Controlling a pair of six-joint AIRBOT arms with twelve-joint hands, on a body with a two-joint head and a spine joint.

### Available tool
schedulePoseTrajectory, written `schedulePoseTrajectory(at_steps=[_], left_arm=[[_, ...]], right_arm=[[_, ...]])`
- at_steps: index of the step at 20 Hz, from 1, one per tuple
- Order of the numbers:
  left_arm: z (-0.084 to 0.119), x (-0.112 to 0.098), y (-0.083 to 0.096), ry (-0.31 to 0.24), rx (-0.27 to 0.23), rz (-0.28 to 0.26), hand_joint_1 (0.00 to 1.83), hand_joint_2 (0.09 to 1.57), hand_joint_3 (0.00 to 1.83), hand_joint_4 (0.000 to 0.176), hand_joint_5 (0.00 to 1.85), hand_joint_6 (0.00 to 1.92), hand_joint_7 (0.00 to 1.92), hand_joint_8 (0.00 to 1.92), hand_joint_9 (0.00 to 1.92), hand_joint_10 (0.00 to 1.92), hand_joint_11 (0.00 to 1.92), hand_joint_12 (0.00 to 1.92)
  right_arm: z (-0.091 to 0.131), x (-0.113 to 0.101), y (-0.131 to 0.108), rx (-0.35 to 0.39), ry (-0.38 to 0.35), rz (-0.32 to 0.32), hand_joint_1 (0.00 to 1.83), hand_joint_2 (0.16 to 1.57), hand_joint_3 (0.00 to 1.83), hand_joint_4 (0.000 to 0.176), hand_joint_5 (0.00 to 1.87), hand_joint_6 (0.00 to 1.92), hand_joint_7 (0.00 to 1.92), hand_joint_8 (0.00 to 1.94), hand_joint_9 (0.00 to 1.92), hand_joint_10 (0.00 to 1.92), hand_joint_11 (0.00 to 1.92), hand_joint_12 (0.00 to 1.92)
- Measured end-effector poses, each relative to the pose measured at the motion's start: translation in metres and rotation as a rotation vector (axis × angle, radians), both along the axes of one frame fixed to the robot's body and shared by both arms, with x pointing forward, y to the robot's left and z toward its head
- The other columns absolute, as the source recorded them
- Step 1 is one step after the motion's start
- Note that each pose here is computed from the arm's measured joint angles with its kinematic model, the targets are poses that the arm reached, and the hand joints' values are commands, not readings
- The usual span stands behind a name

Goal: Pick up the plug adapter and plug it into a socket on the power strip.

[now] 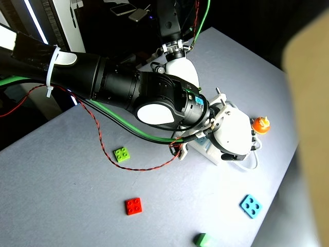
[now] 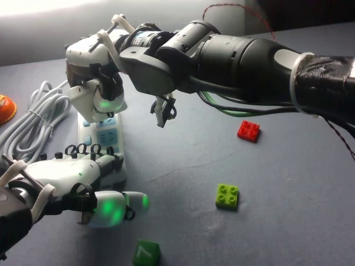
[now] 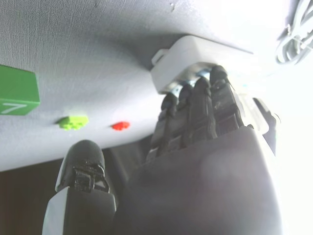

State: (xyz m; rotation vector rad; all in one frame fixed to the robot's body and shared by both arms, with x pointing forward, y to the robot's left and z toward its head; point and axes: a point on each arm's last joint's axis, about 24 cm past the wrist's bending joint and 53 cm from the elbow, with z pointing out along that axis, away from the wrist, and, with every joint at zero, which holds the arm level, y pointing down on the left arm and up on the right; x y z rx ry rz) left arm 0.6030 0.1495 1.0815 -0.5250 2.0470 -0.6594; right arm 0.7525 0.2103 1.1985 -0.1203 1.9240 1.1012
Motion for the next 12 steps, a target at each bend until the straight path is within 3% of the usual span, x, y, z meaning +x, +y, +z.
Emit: schedulePoseTrajectory(at_steps=[12], left_arm=[[0.0000, 0.0000, 0.0000, -0.001, 0.000, 0.001, 0.00, 1.22, 0.00, 0.000, 0.00, 0.00, 0.00, 0.00, 0.00, 0.00, 0.00, 0.00]], right_arm=[[-0.0095, 0.0048, -0.0061, 0.015, 0.008, -0.019, 1.37, 1.14, 0.00, 0.000, 0.87, 0.96, 0.96, 1.07, 0.89, 1.32, 0.80, 1.42]])
